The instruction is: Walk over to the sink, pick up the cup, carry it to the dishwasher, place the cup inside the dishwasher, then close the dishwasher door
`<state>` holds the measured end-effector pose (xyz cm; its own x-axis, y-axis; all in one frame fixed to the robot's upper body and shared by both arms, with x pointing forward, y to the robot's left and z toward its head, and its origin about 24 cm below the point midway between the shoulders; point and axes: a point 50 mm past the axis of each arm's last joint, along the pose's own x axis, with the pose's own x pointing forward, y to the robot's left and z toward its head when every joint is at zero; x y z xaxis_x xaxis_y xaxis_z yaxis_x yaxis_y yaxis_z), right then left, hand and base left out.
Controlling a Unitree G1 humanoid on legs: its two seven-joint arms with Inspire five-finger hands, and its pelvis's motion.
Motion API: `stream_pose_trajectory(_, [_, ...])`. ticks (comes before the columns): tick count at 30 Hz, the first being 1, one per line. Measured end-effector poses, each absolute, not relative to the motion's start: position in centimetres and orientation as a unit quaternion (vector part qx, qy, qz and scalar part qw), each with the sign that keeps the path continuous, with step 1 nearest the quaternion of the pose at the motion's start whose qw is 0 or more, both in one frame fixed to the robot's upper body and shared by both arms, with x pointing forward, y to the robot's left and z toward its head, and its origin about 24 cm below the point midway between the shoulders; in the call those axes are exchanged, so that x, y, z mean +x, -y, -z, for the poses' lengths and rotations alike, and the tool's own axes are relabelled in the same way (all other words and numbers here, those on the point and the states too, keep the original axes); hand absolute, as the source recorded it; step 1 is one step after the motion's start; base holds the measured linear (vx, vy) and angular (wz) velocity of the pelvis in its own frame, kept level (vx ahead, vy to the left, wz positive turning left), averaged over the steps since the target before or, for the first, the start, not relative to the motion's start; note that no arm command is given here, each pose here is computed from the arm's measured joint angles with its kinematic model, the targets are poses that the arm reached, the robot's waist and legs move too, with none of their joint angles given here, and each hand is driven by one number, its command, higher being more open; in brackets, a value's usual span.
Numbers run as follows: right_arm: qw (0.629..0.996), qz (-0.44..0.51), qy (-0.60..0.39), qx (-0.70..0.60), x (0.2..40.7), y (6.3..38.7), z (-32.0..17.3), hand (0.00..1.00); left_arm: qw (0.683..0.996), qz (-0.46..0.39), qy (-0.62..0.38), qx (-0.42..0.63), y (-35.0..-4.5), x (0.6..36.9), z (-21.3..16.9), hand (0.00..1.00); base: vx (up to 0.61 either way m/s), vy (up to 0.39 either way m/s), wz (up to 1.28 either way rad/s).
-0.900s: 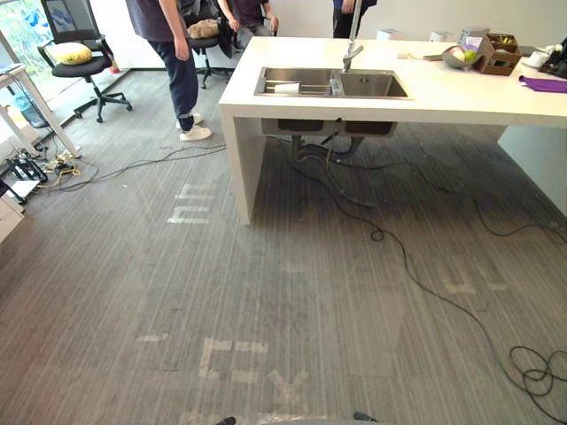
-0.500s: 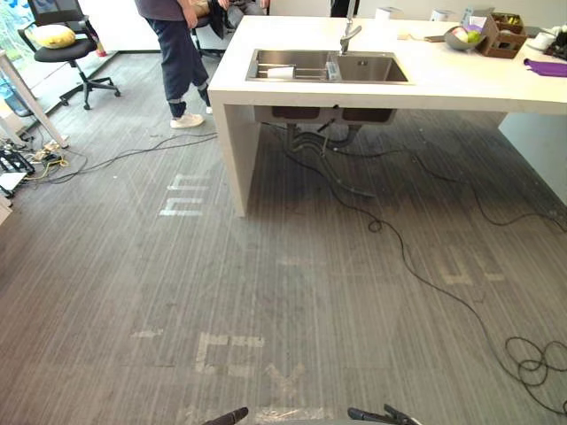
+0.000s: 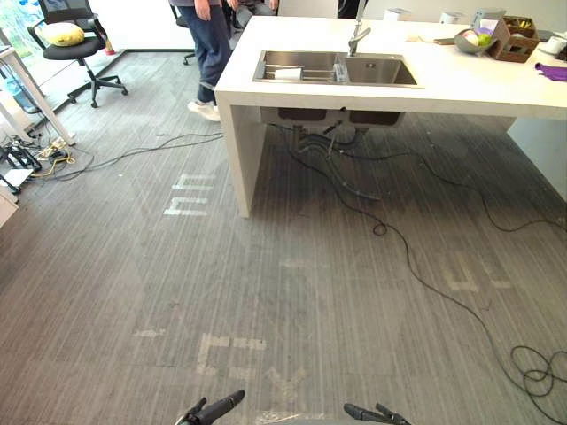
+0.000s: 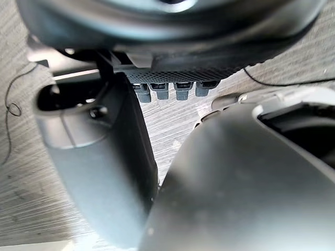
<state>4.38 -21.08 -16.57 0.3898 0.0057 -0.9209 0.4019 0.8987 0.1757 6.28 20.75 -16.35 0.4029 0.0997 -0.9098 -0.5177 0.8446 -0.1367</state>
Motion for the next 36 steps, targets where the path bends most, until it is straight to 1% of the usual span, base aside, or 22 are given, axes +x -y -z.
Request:
stream_pose_trajectory(4, [0.833,0.125,-0.499,0.204,5.0,21.4,16.1,1.0,0.811,-0.198,-0.505,-0.22,-20.4,6.4,16.4,1.0,-0.05,0.045,0.23])
stream_pose_trajectory(6, [0.847,0.137,-0.467,0.213,5.8,21.6,15.8,1.0,0.809,-0.214,-0.498,-0.226,-21.1,6.3,16.3,1.0,0.0,0.031,0.08])
stream_pose_trajectory(13, [0.848,0.127,-0.443,0.263,5.6,20.4,16.0,1.0,0.791,-0.247,-0.498,-0.256,-21.3,5.9,16.6,1.0,0.11,-0.125,0.15])
stream_pose_trajectory(16, [0.845,0.144,-0.423,0.293,5.6,19.9,15.9,1.0,0.794,-0.255,-0.484,-0.265,-21.7,6.2,16.5,1.0,0.27,-0.317,0.13])
stream_pose_trajectory(18, [0.849,0.144,-0.413,0.298,5.9,19.8,15.8,1.0,0.807,-0.236,-0.473,-0.264,-21.4,7.3,16.3,1.0,0.3,-0.31,0.39])
stream_pose_trajectory(21, [0.851,0.144,-0.407,0.3,5.9,19.9,15.5,1.0,0.811,-0.233,-0.469,-0.259,-21.0,7.7,16.3,1.0,0.31,-0.302,0.32])
stream_pose_trajectory(24, [0.845,0.143,-0.42,0.298,5.1,20.1,15.5,1.0,0.799,-0.268,-0.463,-0.274,-20.6,6.8,16.4,1.0,0.34,-0.189,0.06])
stream_pose_trajectory(26, [0.85,0.137,-0.418,0.288,4.9,20.7,15.2,1.0,0.787,-0.288,-0.462,-0.289,-19.8,6.5,16.6,1.0,0.45,-0.099,0.04])
stream_pose_trajectory(28, [0.851,0.121,-0.427,0.28,5.1,20.6,15.2,1.0,0.783,-0.317,-0.446,-0.296,-20.1,6.3,16.6,1.0,0.36,-0.047,-0.12])
stream_pose_trajectory(31, [0.851,0.102,-0.434,0.279,5.2,20.0,15.3,1.0,0.8,-0.328,-0.422,-0.271,-21.1,6.6,16.1,1.0,0.41,-0.033,-0.38])
stream_pose_trajectory(33, [0.849,0.103,-0.441,0.272,4.8,20.3,15.3,1.0,0.838,-0.32,-0.392,-0.205,-21.7,7.5,15.3,1.0,0.37,0.0,-0.69])
stream_pose_trajectory(34, [0.85,0.102,-0.44,0.272,5.0,20.3,15.3,1.0,0.847,-0.318,-0.384,-0.185,-21.9,7.7,15.1,1.0,0.45,0.067,-0.88])
stream_pose_trajectory(36, [0.857,0.093,-0.427,0.273,6.0,20.4,15.1,1.0,0.875,-0.306,-0.358,-0.115,-22.2,8.7,14.3,1.0,0.48,0.115,-0.8])
